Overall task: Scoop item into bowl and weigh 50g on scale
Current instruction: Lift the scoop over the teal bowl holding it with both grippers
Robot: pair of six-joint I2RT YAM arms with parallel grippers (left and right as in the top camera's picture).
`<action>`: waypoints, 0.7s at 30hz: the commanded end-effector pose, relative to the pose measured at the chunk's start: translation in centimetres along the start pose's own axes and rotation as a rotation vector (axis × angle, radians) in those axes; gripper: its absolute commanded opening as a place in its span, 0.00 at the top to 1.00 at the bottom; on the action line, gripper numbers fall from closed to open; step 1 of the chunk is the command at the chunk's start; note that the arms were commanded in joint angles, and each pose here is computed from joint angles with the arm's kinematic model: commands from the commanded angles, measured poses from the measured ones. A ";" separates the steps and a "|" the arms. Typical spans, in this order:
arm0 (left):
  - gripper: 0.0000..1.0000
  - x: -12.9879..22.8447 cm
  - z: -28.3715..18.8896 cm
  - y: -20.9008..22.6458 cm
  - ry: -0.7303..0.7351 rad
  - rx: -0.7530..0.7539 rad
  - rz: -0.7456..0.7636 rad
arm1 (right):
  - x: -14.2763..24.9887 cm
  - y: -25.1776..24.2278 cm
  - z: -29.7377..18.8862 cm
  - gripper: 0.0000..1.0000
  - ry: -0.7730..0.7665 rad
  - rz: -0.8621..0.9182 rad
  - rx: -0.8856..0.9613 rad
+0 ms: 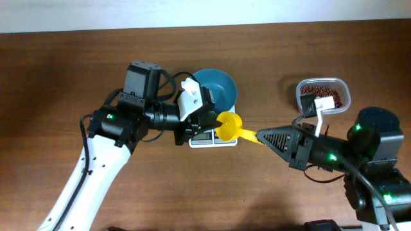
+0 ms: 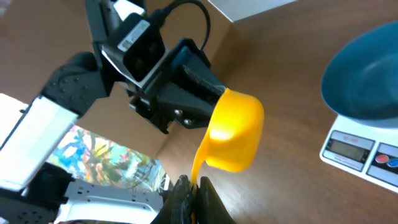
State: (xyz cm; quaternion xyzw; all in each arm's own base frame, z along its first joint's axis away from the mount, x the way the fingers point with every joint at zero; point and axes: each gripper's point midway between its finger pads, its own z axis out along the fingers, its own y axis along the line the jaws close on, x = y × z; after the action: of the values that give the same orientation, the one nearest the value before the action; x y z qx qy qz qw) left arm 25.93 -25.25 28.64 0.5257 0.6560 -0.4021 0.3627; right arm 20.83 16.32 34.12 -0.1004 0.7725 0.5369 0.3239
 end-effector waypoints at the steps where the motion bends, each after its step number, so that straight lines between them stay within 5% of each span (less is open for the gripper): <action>1: 0.81 -1.9 0.3 -2.9 -0.073 0.137 0.037 | -0.3 -0.1 1.2 0.96 0.016 -0.024 -0.011; 7: 0.75 -2.4 0.3 -2.5 -0.087 0.122 0.068 | 0.4 0.1 4.0 0.96 0.082 -0.062 -0.039; 14: 0.99 -1.0 -1.4 0.3 -0.056 0.012 0.007 | -0.2 -0.9 4.3 0.96 0.059 -0.088 0.008; 21: 1.00 -0.7 -2.2 0.9 -0.060 -0.007 -0.018 | -0.4 -0.8 4.4 0.96 0.053 -0.096 0.004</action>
State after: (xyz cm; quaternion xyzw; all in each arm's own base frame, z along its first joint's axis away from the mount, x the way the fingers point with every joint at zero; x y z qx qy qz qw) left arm 28.30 -22.95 28.08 0.4971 0.6863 -0.3748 0.3760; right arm 22.07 20.32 33.25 -0.1621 0.7670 0.5389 0.3083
